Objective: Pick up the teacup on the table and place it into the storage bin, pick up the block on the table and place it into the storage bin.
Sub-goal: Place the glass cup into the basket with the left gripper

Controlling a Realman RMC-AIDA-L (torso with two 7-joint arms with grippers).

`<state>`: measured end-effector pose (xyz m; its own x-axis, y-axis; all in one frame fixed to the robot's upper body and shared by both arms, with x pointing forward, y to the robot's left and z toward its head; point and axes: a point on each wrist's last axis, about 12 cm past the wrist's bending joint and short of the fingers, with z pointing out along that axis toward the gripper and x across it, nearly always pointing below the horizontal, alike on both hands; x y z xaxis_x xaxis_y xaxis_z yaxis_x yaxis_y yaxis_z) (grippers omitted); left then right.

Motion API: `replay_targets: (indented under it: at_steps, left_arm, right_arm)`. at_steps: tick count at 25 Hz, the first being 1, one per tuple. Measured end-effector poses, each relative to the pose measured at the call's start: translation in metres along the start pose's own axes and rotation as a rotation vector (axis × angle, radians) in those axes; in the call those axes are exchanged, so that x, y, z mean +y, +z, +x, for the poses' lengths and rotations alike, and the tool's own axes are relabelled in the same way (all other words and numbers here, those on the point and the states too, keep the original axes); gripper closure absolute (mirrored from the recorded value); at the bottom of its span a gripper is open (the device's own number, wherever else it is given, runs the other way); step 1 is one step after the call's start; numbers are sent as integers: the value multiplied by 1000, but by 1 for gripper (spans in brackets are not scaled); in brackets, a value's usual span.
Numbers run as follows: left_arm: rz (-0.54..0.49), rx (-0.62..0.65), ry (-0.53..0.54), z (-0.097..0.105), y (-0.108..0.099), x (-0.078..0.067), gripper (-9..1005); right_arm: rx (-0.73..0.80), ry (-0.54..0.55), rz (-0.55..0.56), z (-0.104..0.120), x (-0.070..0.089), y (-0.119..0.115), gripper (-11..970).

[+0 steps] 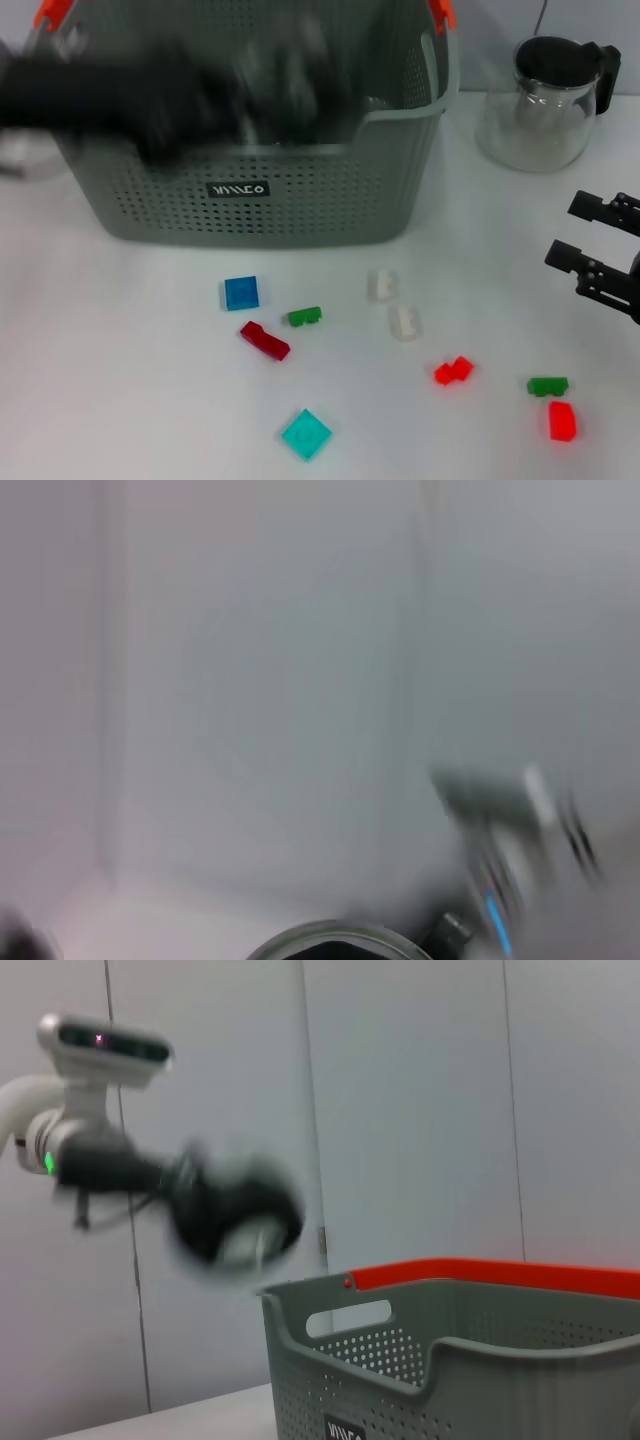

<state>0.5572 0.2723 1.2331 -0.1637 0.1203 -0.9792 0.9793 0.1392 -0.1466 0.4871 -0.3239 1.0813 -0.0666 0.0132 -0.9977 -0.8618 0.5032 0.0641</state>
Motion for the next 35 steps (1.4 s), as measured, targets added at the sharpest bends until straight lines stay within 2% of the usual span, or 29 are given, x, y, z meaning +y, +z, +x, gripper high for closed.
replay_targets:
  at_steps: [3,5,9,13,16,21,26,35]
  left_arm:
    - [-145,-136,-100,-20,-12,15,919]
    - [-244,-111,-178,-33,-6,28,914]
    - [-379,38,-288,-55,25,52,905]
    - [-506,276,-343,-66,65,79,896]
    - [-610,464,-350,-61,97,99,888]
    - [-742,665,-314,-40,131,123,877]
    - [-796,767,-262,-16,146,129,865]
    - [-803,812,-230,0,150,126,844]
  right_arm:
    - [3,5,4,1,0,1,274]
    - [3,6,3,1,0,1,274]
    - [5,6,-4,2,1,2,274]
    - [8,8,-6,2,2,3,274]
    - [9,9,-5,3,2,2,275]
    - [8,9,-9,3,3,3,275]
    - [6,8,-11,3,3,3,275]
    - [6,7,-18,1,2,7,273]
